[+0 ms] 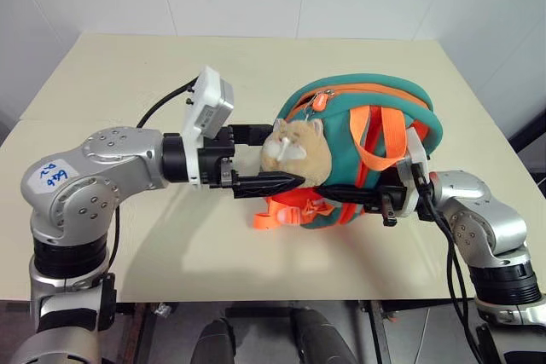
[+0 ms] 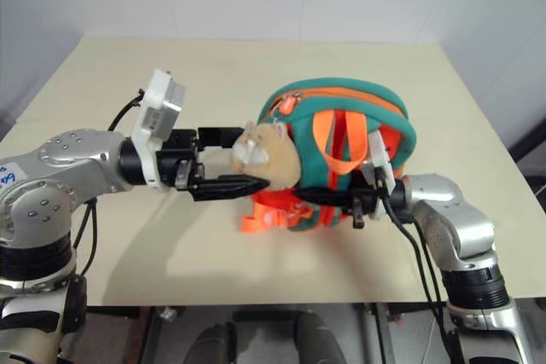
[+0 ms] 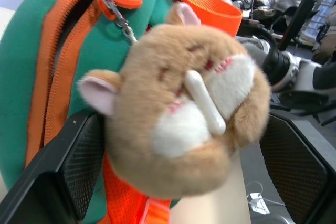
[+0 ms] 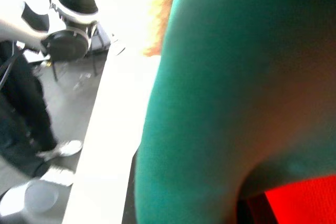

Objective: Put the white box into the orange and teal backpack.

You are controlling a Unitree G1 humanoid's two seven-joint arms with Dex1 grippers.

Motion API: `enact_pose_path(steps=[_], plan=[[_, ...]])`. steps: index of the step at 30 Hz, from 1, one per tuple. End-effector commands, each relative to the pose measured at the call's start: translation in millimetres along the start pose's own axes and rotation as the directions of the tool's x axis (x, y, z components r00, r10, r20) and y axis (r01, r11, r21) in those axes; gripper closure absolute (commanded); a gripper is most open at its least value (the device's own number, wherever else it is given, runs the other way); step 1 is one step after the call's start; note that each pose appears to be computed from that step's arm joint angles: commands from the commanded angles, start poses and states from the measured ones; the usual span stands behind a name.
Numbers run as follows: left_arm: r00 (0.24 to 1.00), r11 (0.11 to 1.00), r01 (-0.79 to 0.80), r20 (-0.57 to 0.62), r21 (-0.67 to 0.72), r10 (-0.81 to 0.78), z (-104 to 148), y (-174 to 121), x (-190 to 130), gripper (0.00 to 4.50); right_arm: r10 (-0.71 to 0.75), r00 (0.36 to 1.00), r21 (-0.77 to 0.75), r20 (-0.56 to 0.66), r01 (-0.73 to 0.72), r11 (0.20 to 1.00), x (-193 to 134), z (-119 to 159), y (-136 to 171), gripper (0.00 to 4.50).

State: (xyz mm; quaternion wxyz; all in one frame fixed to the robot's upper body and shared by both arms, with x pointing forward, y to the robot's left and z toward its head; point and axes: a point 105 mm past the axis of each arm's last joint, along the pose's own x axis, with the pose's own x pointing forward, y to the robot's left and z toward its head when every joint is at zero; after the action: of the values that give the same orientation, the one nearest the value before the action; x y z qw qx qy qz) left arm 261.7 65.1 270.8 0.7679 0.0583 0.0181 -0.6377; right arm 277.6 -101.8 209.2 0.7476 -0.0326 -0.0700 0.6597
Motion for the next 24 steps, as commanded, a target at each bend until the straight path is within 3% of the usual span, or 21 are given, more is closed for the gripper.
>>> enact_pose_path(steps=[1, 2, 5, 11, 15, 19, 24], plan=[[1.000, 1.000, -0.006, -0.013, 0.010, 0.006, 2.3, 4.7, 5.9, 0.02, -0.036, 0.997, -0.118, 0.072, 0.044, 0.992, -0.8, 23.0, -0.3, 4.50], [1.000, 1.000, -0.007, -0.021, 0.006, 0.008, 1.5, 6.0, 6.0, 0.02, -0.039, 0.996, -0.123, 0.077, 0.048, 0.991, -0.1, 23.1, 0.4, 4.50], [0.999, 1.000, 0.015, -0.041, -0.011, -0.016, 0.4, 3.9, 3.6, 0.62, -0.060, 0.994, -0.137, 0.090, 0.072, 0.988, -0.2, 24.1, 2.5, 4.50], [0.997, 0.999, 0.042, -0.065, -0.025, -0.043, -1.1, -0.5, -3.2, 2.34, -0.118, 0.988, -0.159, 0.103, 0.133, 0.978, -3.3, 24.8, 4.5, 4.50], [0.995, 0.998, 0.057, -0.082, -0.040, -0.060, -1.6, -6.0, -11.9, 3.22, -0.170, 0.978, -0.168, 0.122, 0.189, 0.967, -10.5, 28.0, 4.7, 4.50], [0.993, 0.998, 0.051, -0.105, -0.039, -0.055, 0.9, -7.5, -24.5, 3.56, -0.226, 0.965, -0.154, 0.135, 0.245, 0.957, -18.6, 29.8, 4.5, 4.50], [0.992, 1.000, -0.004, -0.127, -0.008, 0.003, 8.4, 5.0, -43.0, 3.60, -0.266, 0.953, -0.134, 0.148, 0.286, 0.949, -22.6, 29.7, 6.7, 4.50]])
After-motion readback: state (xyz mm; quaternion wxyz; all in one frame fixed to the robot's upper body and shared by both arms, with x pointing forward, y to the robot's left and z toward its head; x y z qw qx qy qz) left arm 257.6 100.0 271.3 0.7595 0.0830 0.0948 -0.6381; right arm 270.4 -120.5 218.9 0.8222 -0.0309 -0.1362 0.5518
